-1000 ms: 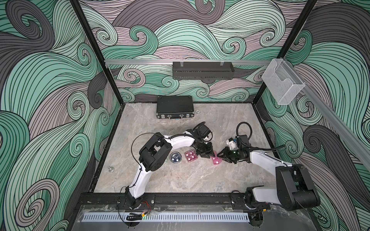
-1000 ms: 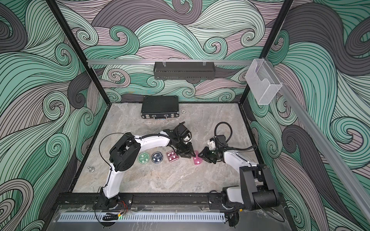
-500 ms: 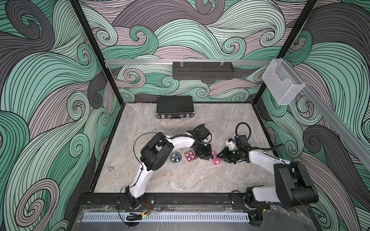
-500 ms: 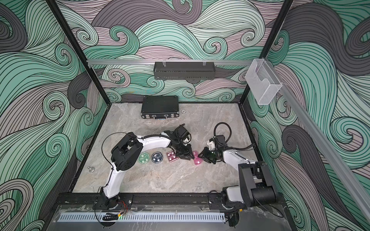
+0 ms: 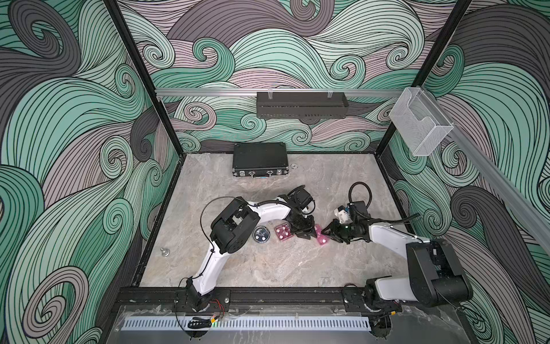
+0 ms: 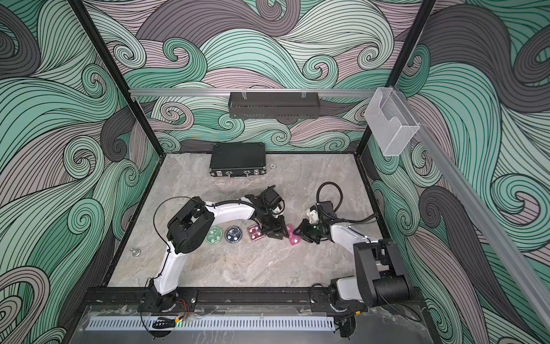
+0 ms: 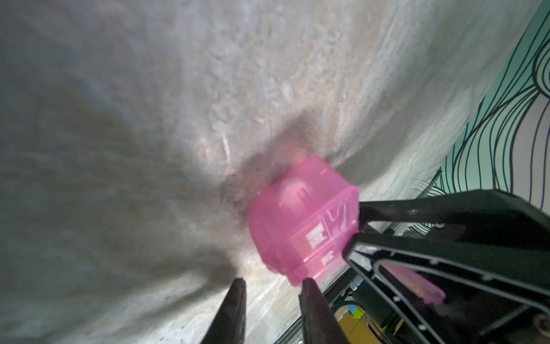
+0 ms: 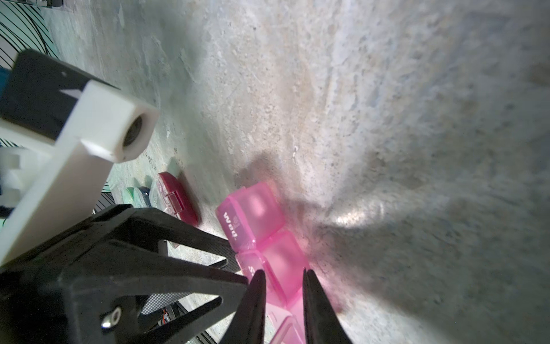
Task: Close pillboxes
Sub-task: Close the lid on the pillbox.
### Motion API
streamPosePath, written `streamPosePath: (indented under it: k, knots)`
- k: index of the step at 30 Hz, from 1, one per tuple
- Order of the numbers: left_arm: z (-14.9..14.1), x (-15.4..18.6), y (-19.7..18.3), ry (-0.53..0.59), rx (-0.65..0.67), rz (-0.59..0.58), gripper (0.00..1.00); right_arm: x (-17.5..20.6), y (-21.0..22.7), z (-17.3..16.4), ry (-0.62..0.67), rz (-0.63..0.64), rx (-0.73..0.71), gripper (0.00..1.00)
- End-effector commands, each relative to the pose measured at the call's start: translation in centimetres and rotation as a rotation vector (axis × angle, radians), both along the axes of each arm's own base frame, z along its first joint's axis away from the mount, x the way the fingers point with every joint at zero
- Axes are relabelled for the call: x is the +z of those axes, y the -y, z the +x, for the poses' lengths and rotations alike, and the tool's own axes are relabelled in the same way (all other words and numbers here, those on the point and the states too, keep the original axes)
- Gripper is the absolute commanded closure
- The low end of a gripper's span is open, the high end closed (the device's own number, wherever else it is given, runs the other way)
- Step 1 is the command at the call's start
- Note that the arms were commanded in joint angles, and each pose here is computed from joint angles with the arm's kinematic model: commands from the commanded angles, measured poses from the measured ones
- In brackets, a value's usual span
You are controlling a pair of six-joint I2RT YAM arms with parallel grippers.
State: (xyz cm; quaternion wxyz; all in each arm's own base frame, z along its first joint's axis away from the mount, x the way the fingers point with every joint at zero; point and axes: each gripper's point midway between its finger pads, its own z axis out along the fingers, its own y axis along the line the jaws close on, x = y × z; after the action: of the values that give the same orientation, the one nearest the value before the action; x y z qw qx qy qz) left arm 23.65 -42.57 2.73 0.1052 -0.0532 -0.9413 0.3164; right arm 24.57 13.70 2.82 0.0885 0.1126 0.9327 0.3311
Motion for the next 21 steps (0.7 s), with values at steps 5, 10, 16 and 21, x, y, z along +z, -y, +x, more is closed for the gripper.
streamPosePath:
  k: [5, 10, 16, 21]
  knots:
    - [-0.3, -2.4, -1.1, -0.026, 0.001, 0.109, 0.69, -1.2, 0.2, -0.5, -0.031, -0.034, 0.008, 0.79]
    - [-0.3, -3.0, -1.3, -0.03, -0.006, 0.136, 0.69, -1.4, 0.3, -0.7, -0.034, -0.046, 0.009, 0.8]
    - [-0.8, -4.2, -2.0, -0.048, -0.018, 0.185, 0.7, -1.4, 0.2, -0.7, -0.036, -0.046, 0.013, 0.81]
    - [-1.2, -5.2, -2.8, -0.06, -0.026, 0.224, 0.72, -1.5, 0.1, -0.7, -0.038, -0.048, 0.015, 0.81]
